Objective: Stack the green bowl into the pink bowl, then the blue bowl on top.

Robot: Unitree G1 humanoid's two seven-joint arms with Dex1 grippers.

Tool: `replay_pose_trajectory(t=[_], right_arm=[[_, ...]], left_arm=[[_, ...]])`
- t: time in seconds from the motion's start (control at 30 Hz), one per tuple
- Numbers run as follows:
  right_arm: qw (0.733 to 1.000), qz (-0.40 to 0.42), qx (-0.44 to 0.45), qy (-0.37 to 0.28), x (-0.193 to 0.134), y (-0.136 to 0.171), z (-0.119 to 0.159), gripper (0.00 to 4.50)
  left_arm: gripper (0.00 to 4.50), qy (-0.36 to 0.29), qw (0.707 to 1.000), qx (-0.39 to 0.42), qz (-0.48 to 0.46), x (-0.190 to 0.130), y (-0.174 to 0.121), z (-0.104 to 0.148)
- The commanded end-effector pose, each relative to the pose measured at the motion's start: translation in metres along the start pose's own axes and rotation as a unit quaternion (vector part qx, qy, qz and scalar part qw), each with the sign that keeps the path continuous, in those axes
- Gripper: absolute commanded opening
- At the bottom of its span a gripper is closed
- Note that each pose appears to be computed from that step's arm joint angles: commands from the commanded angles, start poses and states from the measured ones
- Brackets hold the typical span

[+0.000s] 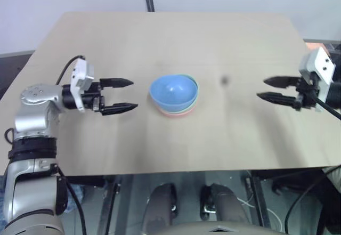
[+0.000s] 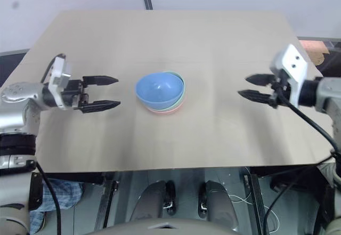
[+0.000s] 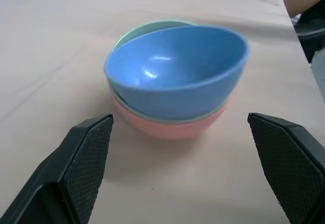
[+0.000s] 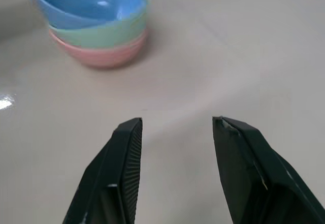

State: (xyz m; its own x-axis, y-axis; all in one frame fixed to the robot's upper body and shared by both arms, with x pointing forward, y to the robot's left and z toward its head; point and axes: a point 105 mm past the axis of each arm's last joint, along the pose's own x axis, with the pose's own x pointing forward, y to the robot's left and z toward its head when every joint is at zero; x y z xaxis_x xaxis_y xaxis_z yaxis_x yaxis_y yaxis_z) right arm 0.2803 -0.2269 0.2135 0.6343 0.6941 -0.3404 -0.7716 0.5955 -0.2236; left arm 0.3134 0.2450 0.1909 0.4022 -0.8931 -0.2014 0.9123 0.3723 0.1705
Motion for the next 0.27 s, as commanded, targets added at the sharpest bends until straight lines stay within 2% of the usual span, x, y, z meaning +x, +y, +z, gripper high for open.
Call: replay_pose_trajectory(t=[0.03, 0.17, 0.27], right_arm=[[0.998, -0.018, -0.037, -0.041, -0.028, -0.008, 0.011, 2.45], [0.997, 0.014, -0.043, -0.064, -0.031, 0.002, 0.005, 2.45], [0.997, 0.024, -0.043, -0.052, -0.03, 0.005, -0.002, 2.45]], left_arm=[[4.5, -0.006, 1.0, 0.028, 0.01, -0.01, -0.004, 0.014], [4.5, -0.002, 1.0, 0.025, 0.012, -0.012, -0.005, 0.012], [4.5, 0.002, 1.0, 0.023, 0.007, -0.012, -0.008, 0.011]])
